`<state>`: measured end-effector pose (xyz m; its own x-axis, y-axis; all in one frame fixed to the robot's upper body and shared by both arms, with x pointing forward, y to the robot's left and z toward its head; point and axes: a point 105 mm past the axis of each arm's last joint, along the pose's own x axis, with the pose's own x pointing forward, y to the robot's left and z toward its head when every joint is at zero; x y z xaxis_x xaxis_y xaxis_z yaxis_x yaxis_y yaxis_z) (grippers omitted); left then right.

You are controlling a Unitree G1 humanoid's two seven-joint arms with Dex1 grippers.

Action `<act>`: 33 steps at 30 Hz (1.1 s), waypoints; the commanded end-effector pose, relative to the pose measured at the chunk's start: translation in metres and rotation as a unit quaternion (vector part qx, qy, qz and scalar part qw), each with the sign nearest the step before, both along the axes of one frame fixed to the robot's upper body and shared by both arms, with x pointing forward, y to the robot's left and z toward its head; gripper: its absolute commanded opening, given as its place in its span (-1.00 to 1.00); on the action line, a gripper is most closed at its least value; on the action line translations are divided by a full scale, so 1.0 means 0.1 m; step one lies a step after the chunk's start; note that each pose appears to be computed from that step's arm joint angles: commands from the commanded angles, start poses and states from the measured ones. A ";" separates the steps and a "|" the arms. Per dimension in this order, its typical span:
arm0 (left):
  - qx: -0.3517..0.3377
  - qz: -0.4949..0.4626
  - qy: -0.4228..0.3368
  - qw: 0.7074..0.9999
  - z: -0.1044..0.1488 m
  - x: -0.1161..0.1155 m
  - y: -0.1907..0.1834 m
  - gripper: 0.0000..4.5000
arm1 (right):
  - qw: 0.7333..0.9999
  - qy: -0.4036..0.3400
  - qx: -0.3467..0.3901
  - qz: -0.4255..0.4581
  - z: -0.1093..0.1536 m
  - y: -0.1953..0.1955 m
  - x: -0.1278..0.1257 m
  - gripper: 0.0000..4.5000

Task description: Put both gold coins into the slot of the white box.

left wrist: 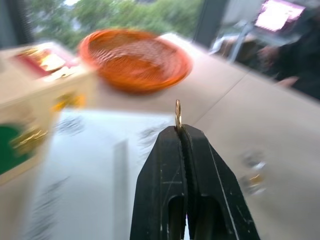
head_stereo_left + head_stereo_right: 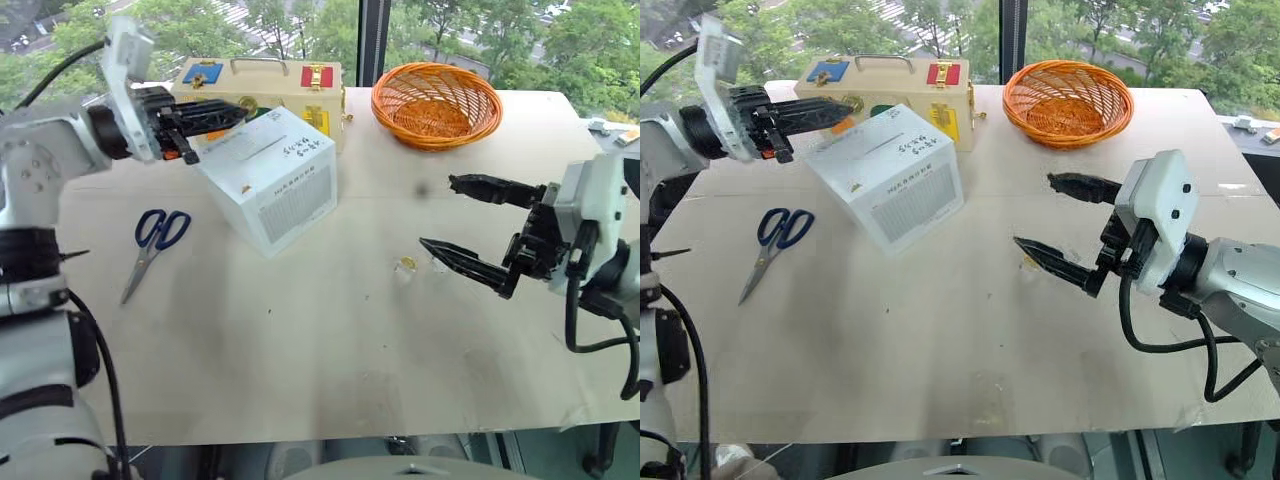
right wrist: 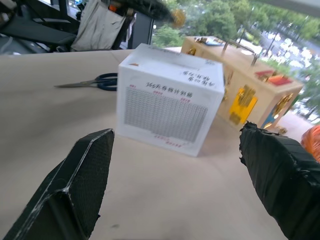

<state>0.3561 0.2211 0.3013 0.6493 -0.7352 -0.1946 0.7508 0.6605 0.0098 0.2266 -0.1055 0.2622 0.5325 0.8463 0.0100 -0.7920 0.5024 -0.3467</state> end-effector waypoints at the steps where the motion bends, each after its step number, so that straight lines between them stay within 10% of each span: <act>1: 0.042 -0.001 0.020 0.999 -0.01 0.12 0.04 -1.00 | 1.000 -0.031 -0.003 -0.002 0.05 0.02 0.00 0.90; 33: 0.169 -0.026 0.049 0.984 -0.31 0.28 -0.02 -1.00 | 1.000 -0.022 -0.007 -0.018 -0.07 0.02 -0.02 0.90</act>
<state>0.3824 0.2164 0.2742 0.5602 -0.6819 -0.4703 0.8066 0.5782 0.1225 0.2292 -0.1032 0.2487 0.5656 0.8247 0.0012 -0.7711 0.5294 -0.3536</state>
